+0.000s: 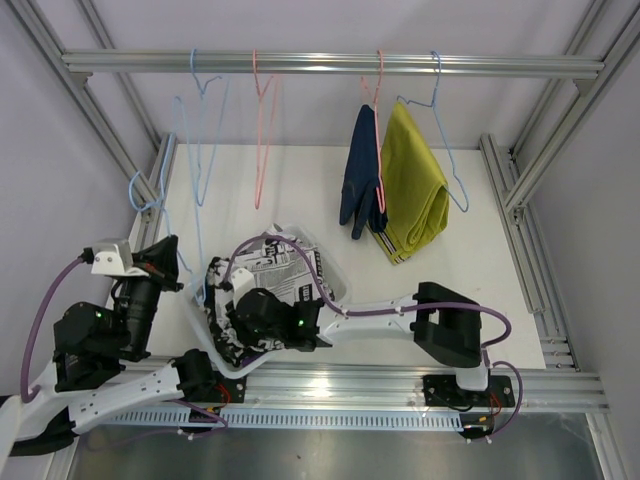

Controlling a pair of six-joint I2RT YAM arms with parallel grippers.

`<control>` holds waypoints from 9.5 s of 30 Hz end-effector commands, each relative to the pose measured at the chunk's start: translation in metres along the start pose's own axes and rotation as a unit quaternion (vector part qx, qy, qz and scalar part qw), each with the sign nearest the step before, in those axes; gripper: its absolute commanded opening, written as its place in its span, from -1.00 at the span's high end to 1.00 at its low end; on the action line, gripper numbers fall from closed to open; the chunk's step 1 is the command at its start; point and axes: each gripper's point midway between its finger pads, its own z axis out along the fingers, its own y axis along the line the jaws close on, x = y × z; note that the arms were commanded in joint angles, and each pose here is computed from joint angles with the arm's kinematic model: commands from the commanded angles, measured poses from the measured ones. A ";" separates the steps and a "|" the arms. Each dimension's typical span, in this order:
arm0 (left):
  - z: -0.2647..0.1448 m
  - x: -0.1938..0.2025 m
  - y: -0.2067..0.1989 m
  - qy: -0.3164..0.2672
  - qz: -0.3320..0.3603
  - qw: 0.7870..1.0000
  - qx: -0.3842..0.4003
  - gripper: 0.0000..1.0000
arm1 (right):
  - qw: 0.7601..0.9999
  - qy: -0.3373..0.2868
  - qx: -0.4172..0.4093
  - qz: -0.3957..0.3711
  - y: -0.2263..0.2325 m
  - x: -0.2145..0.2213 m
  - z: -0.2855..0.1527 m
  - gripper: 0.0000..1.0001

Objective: Remove the trousers from the hanger
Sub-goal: Place the trousers in the bin, then place the hanger at the clothesline.

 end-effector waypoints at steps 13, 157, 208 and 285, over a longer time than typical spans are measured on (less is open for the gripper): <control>-0.001 0.007 0.004 0.001 -0.006 1.000 -0.013 0.99 | 0.997 0.047 -0.032 0.046 0.033 0.026 -0.011 -0.32; 0.005 0.040 -0.027 0.036 0.029 0.998 0.038 0.99 | 0.993 0.018 0.094 0.074 -0.099 0.001 -0.022 0.89; 0.012 0.000 -0.043 0.066 0.035 0.996 0.047 0.99 | 0.992 -0.082 0.085 0.036 -0.085 -0.065 -0.143 0.81; 0.101 -0.089 -0.228 0.051 -0.116 0.984 0.123 0.99 | 0.962 -0.189 0.194 0.041 -0.174 -0.038 -0.325 0.65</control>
